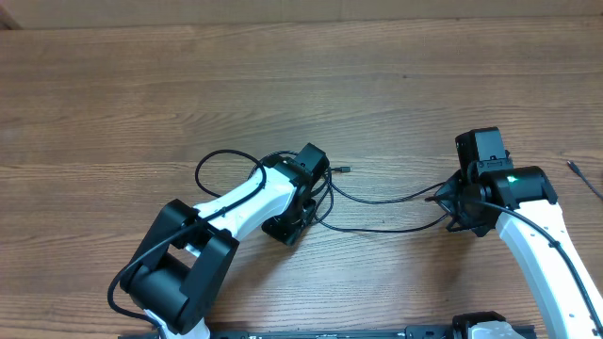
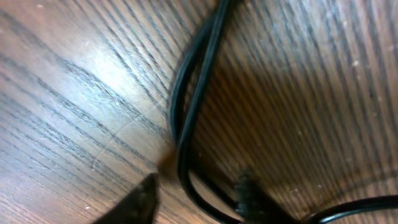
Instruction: Untangle cables
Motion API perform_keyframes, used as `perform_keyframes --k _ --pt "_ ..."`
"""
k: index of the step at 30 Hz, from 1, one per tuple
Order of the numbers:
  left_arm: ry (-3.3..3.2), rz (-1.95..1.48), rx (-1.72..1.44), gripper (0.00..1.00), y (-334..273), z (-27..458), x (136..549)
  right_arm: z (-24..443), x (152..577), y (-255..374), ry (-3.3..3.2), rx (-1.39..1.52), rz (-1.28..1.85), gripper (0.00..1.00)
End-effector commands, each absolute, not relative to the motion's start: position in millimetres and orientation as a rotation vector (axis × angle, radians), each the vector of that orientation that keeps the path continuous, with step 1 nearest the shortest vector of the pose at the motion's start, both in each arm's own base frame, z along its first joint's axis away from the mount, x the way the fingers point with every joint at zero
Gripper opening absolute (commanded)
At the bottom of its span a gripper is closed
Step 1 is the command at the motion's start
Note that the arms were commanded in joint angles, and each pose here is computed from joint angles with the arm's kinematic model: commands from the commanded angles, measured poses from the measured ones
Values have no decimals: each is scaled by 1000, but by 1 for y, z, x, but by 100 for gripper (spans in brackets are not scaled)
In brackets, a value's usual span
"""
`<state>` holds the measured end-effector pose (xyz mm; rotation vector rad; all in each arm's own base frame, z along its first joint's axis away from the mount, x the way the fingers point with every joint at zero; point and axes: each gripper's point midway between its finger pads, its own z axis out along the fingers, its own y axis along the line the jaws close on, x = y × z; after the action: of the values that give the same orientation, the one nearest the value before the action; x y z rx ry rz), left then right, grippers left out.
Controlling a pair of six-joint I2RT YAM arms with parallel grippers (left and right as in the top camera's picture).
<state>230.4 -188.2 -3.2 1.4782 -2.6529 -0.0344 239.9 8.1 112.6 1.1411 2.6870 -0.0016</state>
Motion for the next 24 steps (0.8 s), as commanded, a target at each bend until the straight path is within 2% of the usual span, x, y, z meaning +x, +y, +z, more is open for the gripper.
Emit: perform_keyframes --k 1,3,7,10,14,17,24 --pt "-2642 -184 1411 19 -174 -25 213 112 240 8 2683 1150 0 4" --pt "-2677 -173 1356 4 -172 -24 218 112 240 8 2682 1150 1 4" --pt "-2780 -118 1158 4 -162 -17 238 112 239 8 2691 1148 -6 4" --pt "-2782 -150 1137 4 -138 1 254 111 236 7 2717 1111 -18 4" --pt "-2727 -308 1349 5 -78 59 280 111 236 7 2761 998 -32 4" --pt "-2719 -303 1525 5 -40 115 300 111 236 7 2761 996 -31 4" --pt "-2907 69 1780 4 11 238 333 112 238 6 2748 1005 -35 4"
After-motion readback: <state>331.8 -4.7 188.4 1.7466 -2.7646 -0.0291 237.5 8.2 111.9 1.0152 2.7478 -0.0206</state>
